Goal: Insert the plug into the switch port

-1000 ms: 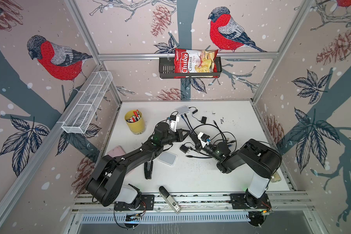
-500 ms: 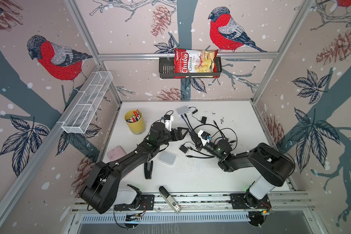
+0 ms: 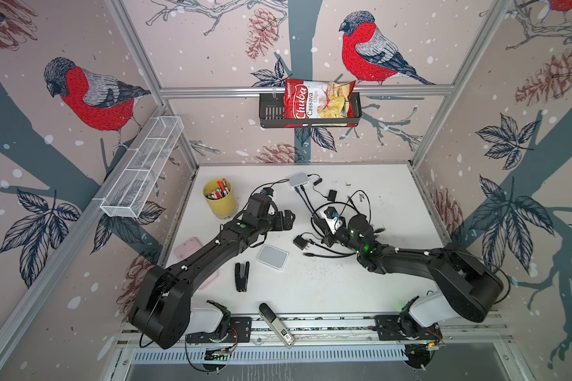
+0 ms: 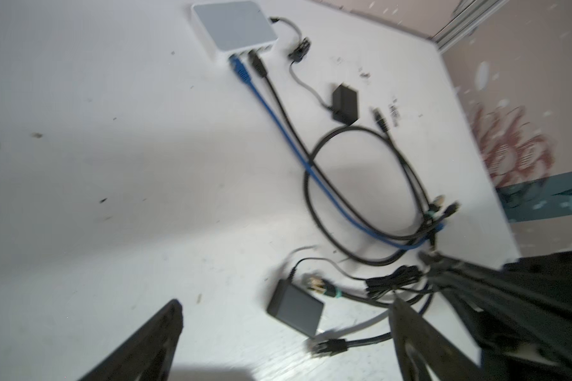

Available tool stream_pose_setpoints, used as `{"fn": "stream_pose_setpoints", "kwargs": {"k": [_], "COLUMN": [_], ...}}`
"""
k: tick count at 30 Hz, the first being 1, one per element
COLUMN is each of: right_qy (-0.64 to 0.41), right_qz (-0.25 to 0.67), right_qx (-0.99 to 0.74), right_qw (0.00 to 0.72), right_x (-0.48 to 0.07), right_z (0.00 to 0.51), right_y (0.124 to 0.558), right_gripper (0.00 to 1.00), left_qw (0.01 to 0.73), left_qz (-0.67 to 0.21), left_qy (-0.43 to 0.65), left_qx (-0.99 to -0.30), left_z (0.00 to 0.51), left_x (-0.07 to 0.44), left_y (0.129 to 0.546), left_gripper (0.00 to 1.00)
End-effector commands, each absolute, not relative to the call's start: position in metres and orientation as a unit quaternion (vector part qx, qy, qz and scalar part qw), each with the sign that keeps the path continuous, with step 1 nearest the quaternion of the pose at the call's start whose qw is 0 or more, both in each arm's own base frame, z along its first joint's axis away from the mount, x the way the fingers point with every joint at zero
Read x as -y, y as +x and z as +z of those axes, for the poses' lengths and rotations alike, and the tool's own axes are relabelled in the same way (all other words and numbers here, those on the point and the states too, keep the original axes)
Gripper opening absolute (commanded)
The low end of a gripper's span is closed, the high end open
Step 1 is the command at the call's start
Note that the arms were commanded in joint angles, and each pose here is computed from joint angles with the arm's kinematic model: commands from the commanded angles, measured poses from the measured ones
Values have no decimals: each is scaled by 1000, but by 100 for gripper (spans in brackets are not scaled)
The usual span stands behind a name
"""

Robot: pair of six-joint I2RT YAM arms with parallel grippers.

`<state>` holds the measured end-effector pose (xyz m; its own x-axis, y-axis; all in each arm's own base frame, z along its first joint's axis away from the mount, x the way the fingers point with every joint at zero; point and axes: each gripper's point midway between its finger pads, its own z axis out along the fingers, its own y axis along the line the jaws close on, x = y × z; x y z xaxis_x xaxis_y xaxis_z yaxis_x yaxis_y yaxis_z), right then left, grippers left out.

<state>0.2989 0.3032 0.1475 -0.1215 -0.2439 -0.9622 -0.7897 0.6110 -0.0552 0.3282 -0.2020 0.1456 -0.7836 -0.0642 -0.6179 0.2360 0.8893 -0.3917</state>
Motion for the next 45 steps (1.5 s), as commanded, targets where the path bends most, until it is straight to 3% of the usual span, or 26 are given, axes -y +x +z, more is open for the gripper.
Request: {"fn": "stream_pose_setpoints", "kwargs": {"k": [1,13,20,28,35,45], "right_qy": [-350,-343,-347,-344,-343,-342], "right_qz": [238,239,239,249,254,251], "right_qx": [-745,-750,-746,-739,-734,-731], "right_qw": [516,513,516,523,529,535], "right_x": [-295,-285,-281,-279,-279,-277], "right_z": [135,141,141,144,147,149], "right_y": [299,292,287,283,281,282], "right_gripper": [2,4,5,5,6,6], "left_qw": [281,203,164,177,113,54], "left_qz": [-148,22,99,121,106,94], "left_qy": [67,159,280,422,531,592], "left_qx": [-946,-966,-941,-881,-833,-799], "left_z": [121,113,99,104,74,42], "left_x": [176,156,153,159,156,151], "left_y": [310,277,268,267,240,223], "left_gripper": [96,96,96,96,96,96]}}
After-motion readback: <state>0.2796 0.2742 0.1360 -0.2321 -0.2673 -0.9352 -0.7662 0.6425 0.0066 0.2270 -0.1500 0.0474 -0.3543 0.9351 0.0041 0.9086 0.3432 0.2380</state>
